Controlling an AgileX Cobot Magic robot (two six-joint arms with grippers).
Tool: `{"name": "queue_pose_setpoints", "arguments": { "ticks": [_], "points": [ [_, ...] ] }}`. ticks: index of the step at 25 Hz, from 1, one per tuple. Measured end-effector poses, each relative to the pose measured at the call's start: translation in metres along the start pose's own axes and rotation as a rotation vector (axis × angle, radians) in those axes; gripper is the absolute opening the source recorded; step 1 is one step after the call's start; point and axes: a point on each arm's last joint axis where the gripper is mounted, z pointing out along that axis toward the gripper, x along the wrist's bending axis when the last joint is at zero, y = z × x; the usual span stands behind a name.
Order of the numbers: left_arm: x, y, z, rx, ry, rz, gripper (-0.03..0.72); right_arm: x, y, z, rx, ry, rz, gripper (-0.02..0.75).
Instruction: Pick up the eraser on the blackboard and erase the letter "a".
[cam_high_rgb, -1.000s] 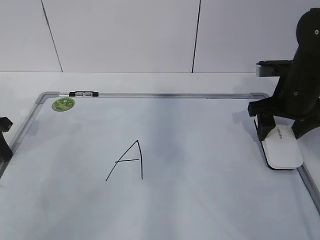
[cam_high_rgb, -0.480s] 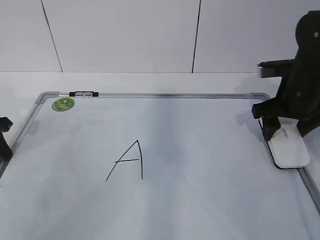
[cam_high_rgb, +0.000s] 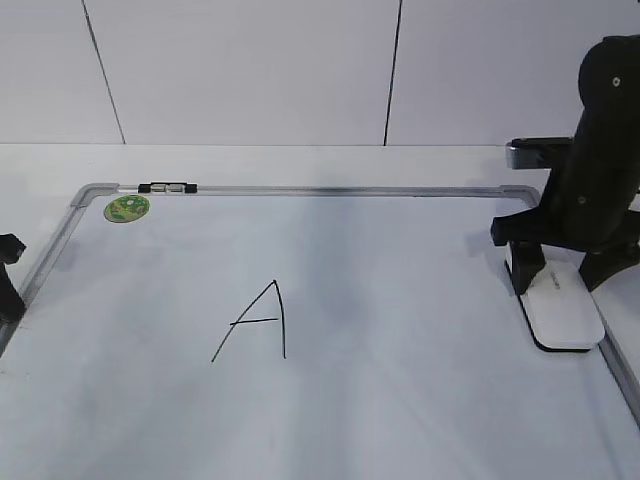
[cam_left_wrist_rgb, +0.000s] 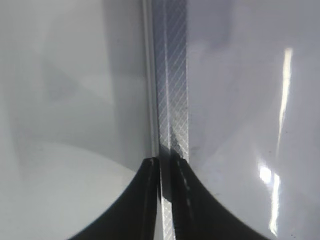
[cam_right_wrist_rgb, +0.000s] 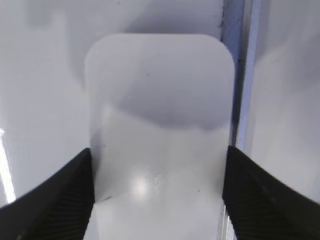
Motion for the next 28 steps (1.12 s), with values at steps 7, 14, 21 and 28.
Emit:
{"name": "queue_pose_setpoints", "arguments": {
  "ticks": [7, 14, 21, 28],
  "points": [
    [0.000, 0.000, 0.000, 0.000, 0.000, 0.000, 0.052, 0.000, 0.000, 0.001, 0.001, -0.005, -0.003, 0.577],
    [0.000, 0.000, 0.000, 0.000, 0.000, 0.000, 0.052, -0.001, 0.000, 0.000, 0.002, -0.014, -0.007, 0.583],
    [0.000, 0.000, 0.000, 0.000, 0.000, 0.000, 0.052, -0.002, 0.000, 0.000, 0.006, -0.024, -0.014, 0.596],
    [0.000, 0.000, 0.000, 0.000, 0.000, 0.000, 0.052, -0.003, 0.007, -0.012, -0.005, -0.032, -0.014, 0.596]
  ]
}}
